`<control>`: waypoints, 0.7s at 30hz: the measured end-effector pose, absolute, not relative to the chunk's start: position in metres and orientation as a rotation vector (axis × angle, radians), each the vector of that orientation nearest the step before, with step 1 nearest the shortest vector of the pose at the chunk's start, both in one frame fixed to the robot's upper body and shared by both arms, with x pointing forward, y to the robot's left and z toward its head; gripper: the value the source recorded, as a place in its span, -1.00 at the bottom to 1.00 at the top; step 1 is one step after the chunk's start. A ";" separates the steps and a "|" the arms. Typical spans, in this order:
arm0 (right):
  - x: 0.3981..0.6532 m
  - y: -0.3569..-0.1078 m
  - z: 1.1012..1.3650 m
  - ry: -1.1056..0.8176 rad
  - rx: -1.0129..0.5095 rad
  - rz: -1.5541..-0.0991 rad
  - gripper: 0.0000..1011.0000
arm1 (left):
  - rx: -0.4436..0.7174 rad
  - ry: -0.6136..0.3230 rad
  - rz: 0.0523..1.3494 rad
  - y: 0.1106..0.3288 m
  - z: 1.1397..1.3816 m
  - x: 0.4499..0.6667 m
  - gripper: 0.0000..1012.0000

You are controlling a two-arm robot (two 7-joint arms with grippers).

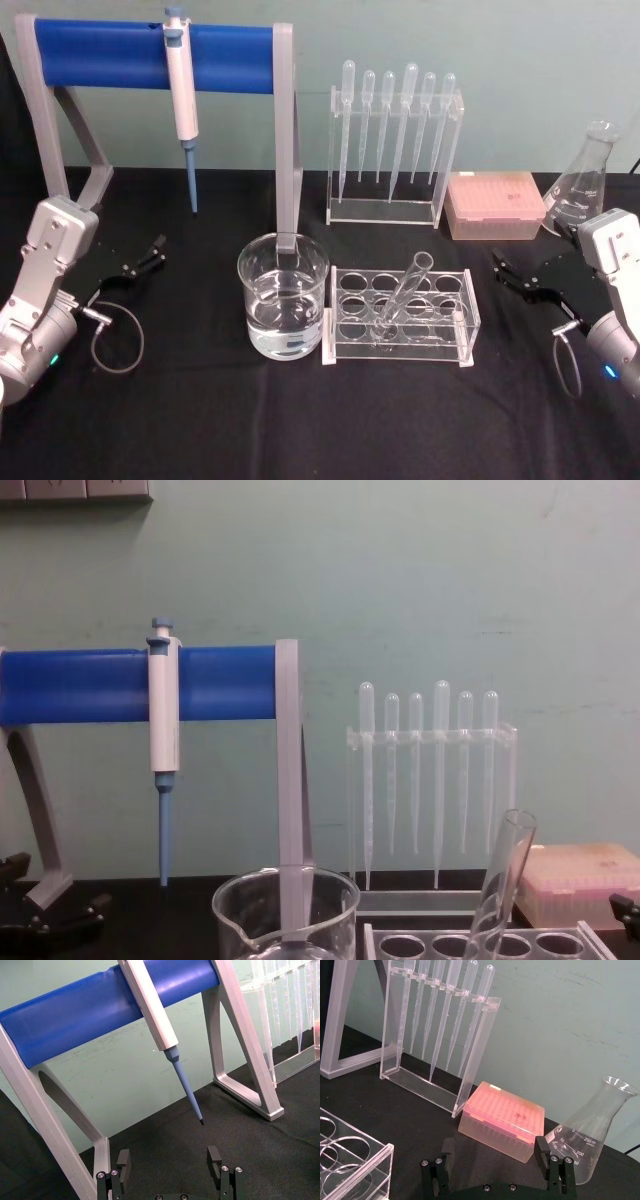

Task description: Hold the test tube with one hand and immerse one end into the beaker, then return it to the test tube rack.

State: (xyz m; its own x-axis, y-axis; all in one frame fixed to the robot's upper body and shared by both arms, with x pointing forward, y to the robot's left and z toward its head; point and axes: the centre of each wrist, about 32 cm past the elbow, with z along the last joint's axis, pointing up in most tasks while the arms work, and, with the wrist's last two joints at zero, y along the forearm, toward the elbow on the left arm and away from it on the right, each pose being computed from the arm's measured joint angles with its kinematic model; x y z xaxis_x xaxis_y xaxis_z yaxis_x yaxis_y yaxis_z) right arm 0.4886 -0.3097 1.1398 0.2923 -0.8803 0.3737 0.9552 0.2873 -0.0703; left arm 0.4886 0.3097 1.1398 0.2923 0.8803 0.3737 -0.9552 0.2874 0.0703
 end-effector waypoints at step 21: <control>0.489 -0.310 1.140 -0.285 -0.304 -1.248 1.00 | 0.304 -0.285 1.248 0.310 1.140 0.489 0.98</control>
State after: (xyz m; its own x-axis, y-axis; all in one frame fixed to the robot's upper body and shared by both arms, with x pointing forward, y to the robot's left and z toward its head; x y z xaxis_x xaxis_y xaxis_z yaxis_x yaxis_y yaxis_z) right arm 0.4886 -0.3097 1.1398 0.2923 -0.8803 0.3737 0.9553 0.2873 -0.0703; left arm 0.4886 0.3097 1.1398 0.2923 0.8803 0.3737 -0.9552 0.2874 0.0703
